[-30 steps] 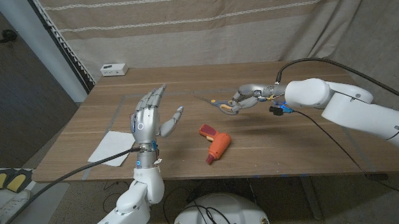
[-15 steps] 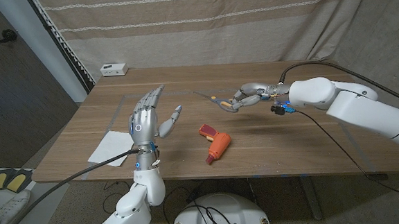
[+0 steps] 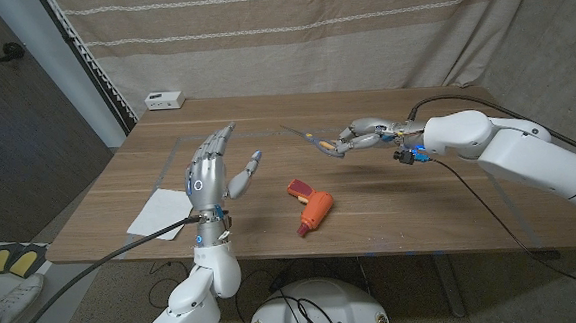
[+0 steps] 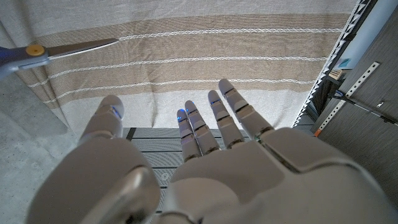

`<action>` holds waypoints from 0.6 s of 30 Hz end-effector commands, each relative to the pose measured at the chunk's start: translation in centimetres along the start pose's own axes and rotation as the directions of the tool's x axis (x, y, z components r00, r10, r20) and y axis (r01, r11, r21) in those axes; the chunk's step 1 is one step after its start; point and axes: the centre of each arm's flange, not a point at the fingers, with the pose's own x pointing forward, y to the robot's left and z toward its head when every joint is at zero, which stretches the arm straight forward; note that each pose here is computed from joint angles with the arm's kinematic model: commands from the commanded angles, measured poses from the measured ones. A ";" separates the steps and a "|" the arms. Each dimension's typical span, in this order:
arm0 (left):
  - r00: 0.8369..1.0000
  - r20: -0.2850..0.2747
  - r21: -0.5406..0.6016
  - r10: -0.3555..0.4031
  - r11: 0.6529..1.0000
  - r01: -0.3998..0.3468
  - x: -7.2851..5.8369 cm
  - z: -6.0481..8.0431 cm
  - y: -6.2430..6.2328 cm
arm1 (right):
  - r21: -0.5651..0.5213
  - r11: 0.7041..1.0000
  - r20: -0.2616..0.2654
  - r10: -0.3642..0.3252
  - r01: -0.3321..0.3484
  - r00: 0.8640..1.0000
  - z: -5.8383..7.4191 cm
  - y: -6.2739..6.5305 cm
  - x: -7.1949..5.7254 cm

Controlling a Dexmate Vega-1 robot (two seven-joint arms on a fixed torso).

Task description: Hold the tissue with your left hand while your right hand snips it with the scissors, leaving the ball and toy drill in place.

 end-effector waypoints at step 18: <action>0.999 0.037 -0.064 0.004 0.998 -0.002 0.5 1.2 -0.3 | 0.303 0.951 0.163 0.013 -0.062 0.987 -2.2 -0.9 -0.5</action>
